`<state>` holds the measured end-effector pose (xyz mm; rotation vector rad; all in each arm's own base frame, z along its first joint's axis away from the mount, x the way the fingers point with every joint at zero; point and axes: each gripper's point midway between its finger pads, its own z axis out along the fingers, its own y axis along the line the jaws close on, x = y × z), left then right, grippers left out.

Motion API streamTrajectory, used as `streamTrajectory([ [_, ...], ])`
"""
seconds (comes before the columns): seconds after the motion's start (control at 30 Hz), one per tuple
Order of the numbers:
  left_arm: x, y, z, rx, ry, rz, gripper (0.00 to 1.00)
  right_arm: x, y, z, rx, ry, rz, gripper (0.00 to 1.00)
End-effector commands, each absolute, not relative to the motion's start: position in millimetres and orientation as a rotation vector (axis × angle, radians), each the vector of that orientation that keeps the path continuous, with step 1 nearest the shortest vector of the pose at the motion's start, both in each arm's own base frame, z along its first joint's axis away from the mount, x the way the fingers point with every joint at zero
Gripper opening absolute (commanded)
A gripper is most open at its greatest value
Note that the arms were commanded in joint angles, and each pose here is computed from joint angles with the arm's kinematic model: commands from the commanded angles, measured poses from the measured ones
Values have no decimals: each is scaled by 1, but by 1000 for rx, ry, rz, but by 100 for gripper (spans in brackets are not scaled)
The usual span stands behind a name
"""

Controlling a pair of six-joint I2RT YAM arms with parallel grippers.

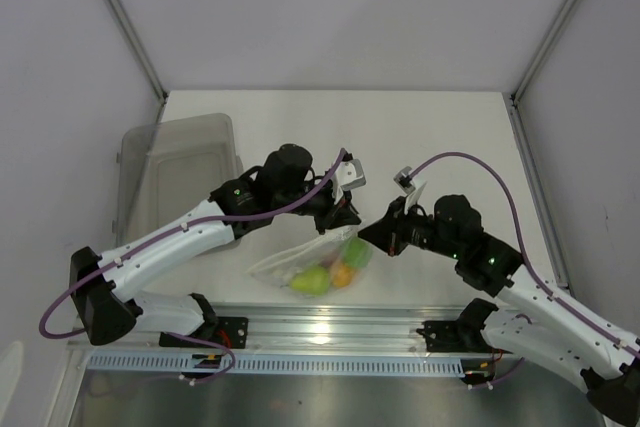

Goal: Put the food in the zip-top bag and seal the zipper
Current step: Zip the zipper food storage bag at the center of the board.

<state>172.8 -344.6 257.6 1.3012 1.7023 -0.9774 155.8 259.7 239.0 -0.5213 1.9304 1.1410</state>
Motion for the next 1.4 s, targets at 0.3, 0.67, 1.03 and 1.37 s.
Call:
streamTrajectory([
  [0.3,172,-337,258,1325,1692,-952,1,170,234,276,-336,1832,1094,0],
  [0.67,167,-339,279,1323,1646,-1008,1,165,236,274,-382,1846,1118,0],
  [1.03,164,-345,287,1473,1612,-1042,1,160,233,285,-503,1943,1038,49],
  [1.37,151,-338,281,1536,1603,-1155,1,154,229,287,-605,1959,1018,77],
])
